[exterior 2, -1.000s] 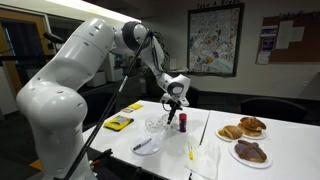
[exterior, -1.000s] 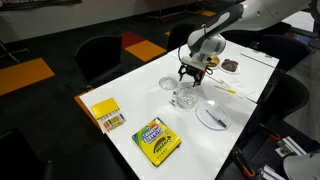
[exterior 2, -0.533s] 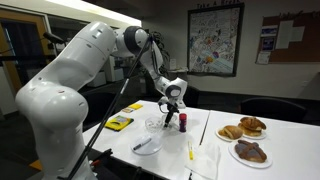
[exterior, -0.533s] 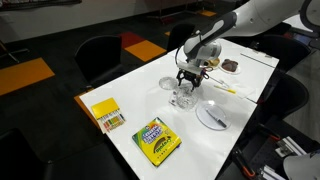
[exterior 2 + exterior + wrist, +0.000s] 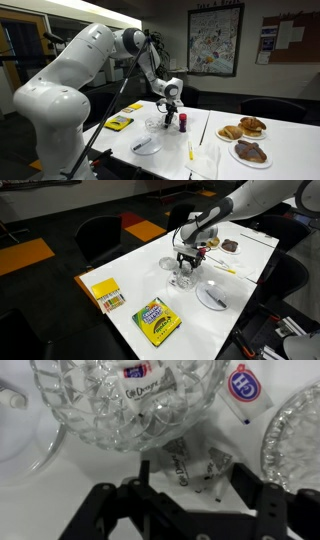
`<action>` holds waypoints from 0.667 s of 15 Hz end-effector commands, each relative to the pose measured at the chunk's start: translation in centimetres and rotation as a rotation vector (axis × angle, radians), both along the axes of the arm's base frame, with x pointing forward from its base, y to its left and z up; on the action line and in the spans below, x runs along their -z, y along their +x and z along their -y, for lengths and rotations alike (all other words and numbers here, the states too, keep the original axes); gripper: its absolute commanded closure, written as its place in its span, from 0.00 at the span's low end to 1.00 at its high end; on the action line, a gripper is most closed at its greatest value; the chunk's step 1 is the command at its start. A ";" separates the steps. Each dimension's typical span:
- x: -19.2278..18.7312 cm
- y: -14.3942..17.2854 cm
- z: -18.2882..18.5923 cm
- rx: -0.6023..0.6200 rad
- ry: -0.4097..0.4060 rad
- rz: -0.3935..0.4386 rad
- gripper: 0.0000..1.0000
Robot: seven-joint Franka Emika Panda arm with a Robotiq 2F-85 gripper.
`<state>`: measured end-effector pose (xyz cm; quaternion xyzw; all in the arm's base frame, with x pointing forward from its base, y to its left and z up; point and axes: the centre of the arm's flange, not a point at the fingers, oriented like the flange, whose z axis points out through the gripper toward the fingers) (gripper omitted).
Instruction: Put the small object into the glass bowl
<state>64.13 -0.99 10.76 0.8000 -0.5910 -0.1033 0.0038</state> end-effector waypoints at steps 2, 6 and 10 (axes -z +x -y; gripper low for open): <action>1.0 0.6 -0.1 0.015 -0.084 0.009 0.55; 1.2 0.7 -0.4 0.021 -0.114 0.015 0.82; 1.3 0.7 -0.5 0.028 -0.134 0.011 1.00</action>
